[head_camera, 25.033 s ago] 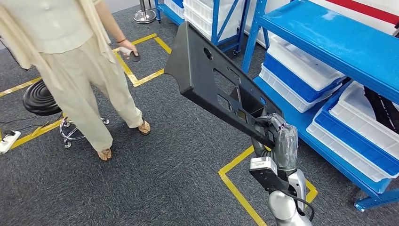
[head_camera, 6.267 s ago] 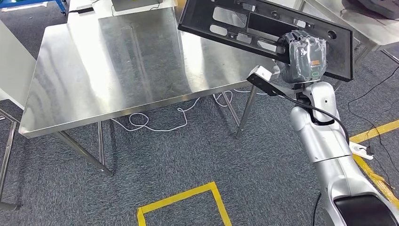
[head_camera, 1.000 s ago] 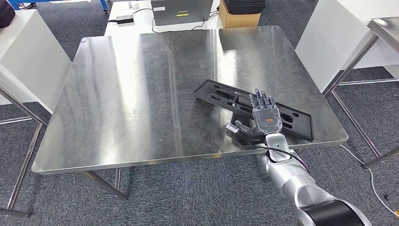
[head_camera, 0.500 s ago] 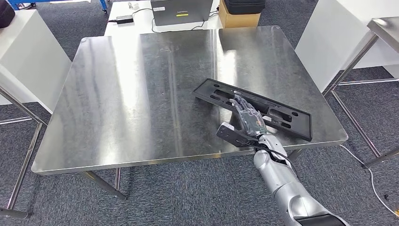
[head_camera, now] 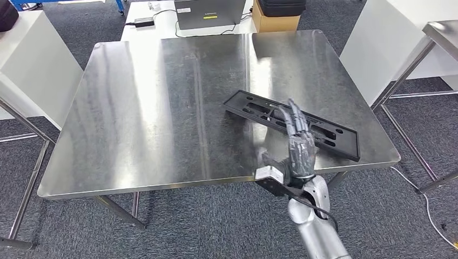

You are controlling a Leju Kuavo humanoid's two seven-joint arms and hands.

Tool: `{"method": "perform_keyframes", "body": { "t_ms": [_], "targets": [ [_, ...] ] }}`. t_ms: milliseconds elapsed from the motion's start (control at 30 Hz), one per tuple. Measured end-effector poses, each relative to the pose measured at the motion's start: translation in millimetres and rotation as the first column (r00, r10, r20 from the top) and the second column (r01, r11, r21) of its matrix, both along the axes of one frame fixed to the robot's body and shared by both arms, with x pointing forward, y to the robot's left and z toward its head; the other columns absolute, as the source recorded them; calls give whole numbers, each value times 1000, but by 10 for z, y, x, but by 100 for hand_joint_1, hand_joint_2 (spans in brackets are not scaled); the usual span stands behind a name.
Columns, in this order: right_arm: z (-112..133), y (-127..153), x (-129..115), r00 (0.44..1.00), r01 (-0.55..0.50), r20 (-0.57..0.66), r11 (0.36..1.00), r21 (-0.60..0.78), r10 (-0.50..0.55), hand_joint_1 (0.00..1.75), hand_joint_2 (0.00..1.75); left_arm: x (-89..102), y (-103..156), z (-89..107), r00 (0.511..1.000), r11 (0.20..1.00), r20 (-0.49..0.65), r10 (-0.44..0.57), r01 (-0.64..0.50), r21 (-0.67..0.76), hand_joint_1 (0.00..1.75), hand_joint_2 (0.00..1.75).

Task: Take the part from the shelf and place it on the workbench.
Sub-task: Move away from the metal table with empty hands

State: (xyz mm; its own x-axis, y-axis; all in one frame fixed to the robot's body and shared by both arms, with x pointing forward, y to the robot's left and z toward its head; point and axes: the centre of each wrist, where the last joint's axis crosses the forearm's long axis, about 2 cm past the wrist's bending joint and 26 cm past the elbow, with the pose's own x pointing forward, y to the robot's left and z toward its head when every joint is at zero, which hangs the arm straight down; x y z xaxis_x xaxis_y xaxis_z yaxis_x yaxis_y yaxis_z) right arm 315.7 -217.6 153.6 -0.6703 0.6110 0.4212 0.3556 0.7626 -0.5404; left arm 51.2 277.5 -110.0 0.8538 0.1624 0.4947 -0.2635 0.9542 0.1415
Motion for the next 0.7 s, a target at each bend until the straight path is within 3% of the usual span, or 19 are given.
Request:
{"method": "perform_keyframes", "body": {
  "t_ms": [100,300,467,700],
  "targets": [
    [-36,18,-233,999,-36,9,977,211,35,0,0,-9,-5,-1,1000,1000,15,25,-25,7,0,0],
    [-226,87,-525,990,-85,-60,890,448,124,0,0,-20,-37,1,996,996,-7,86,-86,23,0,0],
    [-339,212,-673,976,-111,-105,849,516,191,0,0,-38,-54,2,983,983,-62,175,-171,59,0,0],
    [-403,444,-771,948,-185,-134,844,503,288,0,0,-87,-119,5,930,937,-125,346,-336,93,0,0]
  ]
}}
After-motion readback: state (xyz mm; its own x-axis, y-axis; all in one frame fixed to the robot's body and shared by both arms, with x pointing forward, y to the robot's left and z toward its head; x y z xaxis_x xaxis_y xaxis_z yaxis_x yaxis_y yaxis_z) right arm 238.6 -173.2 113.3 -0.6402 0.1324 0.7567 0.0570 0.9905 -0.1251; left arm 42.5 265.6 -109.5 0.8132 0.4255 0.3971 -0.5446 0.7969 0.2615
